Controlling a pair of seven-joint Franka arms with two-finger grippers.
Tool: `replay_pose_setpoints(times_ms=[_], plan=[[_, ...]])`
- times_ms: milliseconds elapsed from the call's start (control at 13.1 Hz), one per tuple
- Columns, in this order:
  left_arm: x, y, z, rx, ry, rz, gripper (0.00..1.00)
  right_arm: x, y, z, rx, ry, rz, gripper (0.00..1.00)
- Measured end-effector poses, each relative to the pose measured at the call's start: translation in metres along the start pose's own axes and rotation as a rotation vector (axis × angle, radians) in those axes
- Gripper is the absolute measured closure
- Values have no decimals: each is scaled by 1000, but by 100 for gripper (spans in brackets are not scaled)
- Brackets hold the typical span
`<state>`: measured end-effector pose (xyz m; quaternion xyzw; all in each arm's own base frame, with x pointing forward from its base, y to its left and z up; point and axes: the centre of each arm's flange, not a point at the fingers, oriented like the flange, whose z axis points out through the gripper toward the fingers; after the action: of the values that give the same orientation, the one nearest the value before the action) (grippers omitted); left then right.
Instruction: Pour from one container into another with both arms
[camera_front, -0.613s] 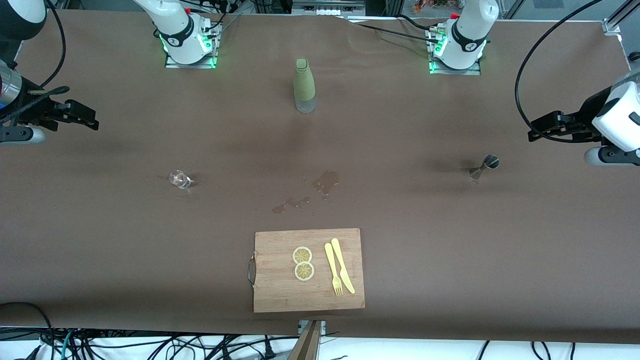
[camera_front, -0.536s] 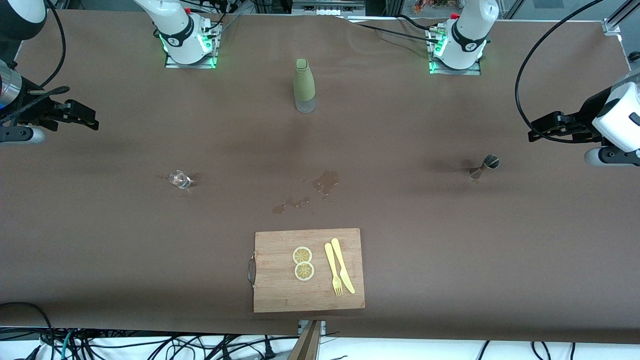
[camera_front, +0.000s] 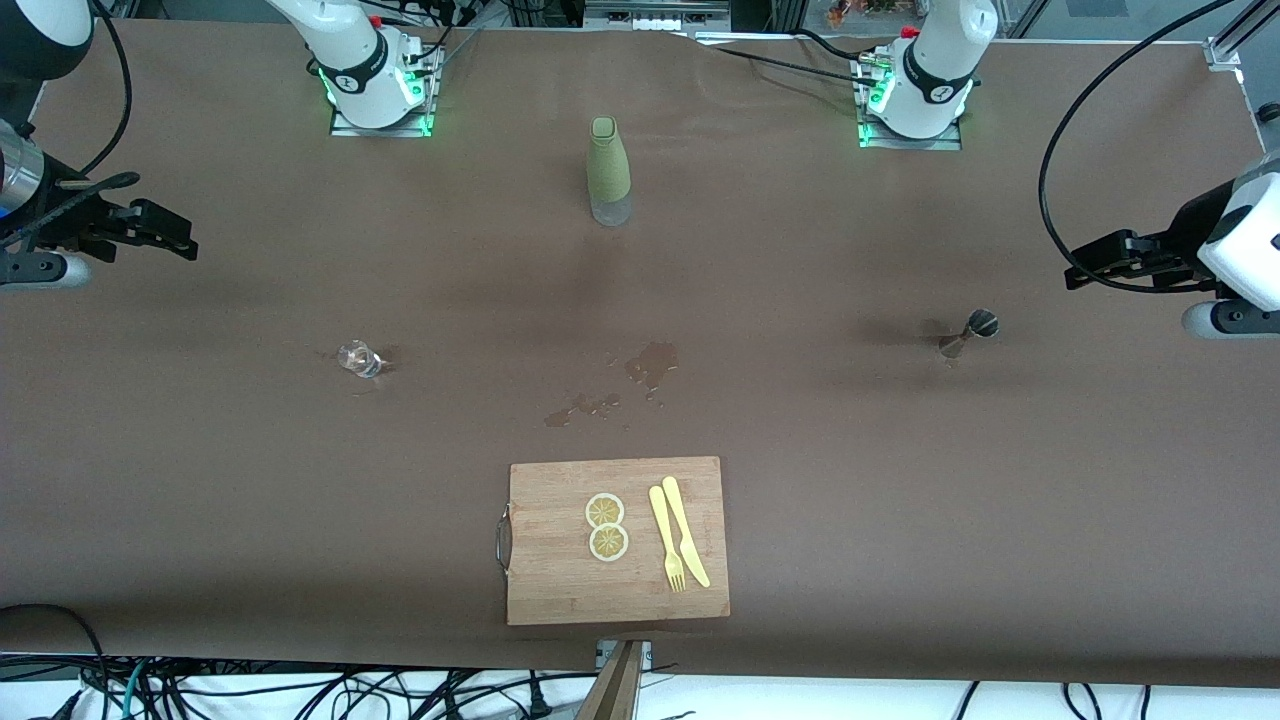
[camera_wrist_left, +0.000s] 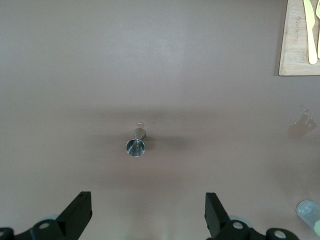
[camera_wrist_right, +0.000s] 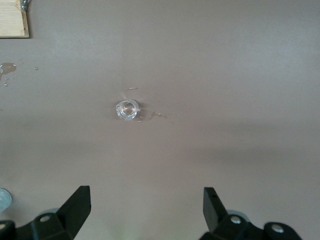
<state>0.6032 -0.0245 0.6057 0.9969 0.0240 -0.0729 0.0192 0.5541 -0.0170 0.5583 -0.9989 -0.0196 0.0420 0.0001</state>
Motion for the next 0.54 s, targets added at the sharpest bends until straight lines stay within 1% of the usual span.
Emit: replay_pose_setpoints(times_ms=[306, 383, 536], plan=[[0, 7, 1, 0, -2, 13, 0, 2, -3, 5, 0, -11, -12, 0], [0, 7, 1, 0, -2, 12, 0, 4, -3, 8, 0, -18, -36, 0], [0, 6, 1, 0, -2, 11, 0, 8, 2, 18, 4, -36, -158, 0]])
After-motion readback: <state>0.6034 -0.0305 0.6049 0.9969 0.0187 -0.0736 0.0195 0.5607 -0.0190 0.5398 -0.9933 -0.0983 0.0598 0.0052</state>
